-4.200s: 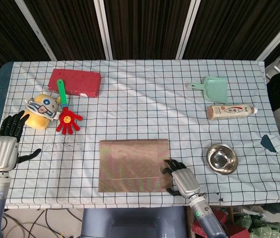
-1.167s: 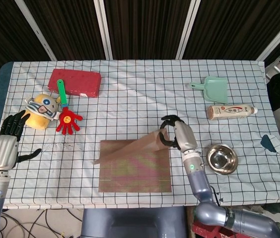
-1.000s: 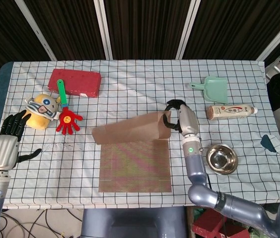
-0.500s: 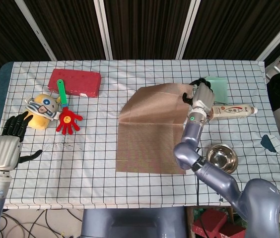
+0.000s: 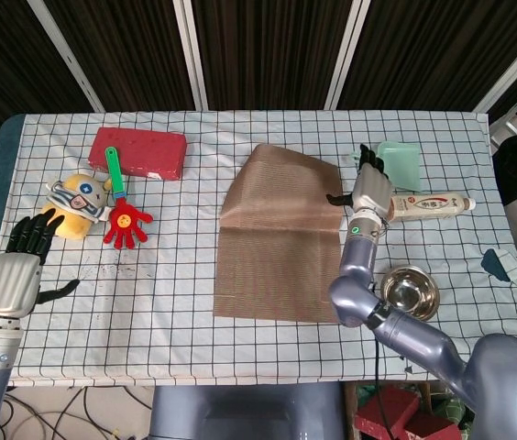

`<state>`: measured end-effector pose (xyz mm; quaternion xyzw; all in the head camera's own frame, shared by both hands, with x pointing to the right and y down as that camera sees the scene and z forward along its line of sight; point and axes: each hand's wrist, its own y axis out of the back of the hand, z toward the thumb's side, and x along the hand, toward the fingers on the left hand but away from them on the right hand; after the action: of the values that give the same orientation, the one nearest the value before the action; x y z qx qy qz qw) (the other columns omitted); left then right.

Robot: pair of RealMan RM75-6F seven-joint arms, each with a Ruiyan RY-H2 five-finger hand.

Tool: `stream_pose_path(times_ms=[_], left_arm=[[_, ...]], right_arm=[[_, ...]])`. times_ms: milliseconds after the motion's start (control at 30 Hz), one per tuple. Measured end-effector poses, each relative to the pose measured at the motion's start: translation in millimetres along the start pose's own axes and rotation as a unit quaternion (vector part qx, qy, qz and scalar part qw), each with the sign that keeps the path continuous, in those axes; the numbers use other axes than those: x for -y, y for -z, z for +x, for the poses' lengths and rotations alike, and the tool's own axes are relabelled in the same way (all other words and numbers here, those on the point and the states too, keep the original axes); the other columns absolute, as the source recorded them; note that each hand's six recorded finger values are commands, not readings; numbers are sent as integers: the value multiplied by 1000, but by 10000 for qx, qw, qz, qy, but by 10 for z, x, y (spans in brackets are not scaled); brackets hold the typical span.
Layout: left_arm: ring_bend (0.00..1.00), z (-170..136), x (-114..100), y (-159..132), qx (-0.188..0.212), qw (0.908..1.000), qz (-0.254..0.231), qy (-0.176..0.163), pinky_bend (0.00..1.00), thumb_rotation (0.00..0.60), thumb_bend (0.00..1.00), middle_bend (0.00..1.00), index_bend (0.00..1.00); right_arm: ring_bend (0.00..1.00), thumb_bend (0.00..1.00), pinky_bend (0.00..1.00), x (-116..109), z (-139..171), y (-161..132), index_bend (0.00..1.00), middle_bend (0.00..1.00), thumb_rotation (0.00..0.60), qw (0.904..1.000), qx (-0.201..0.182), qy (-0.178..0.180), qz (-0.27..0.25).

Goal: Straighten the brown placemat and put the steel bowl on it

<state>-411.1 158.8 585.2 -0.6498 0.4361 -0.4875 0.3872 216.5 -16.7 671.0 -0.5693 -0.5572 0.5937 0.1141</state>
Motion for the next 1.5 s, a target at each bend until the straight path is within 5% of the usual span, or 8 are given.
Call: stream_pose_path(times_ms=[167, 367, 600, 1100, 1300, 1500], left_arm=[[0, -18, 17, -3, 30, 9999, 82, 53, 0, 600, 26, 0, 0], [0, -48, 48, -25, 91, 9996, 210, 135, 0, 600, 26, 0, 0], [0, -75, 77, -47, 162, 9991, 322, 202, 0, 600, 26, 0, 0], [0, -82, 180, -117, 340, 9967, 652, 348, 0, 600, 26, 0, 0], [0, -83, 220, -199, 499, 9937, 911, 420, 0, 600, 26, 0, 1], [18, -40, 297, -421, 834, 9878, 1185, 578, 45, 600, 26, 41, 113]], right_arm=[[28, 2, 166, -136, 116, 65, 0, 36, 600, 9996, -239, 70, 124], [28, 135, 166, -392, 405, 237, 8, 37, 600, 9927, -962, 356, 632], [28, 146, 166, -719, 903, 734, 30, 38, 600, 9812, -1594, 587, 919], [28, 145, 166, -1181, 1562, 2130, 49, 38, 600, 9753, -1462, 1094, 1242], [28, 138, 166, -1246, 1653, 2402, 53, 38, 600, 9673, -1632, 1217, 1514], [28, 128, 166, -1232, 1704, 2521, 54, 38, 600, 9666, -1738, 1137, 1504]])
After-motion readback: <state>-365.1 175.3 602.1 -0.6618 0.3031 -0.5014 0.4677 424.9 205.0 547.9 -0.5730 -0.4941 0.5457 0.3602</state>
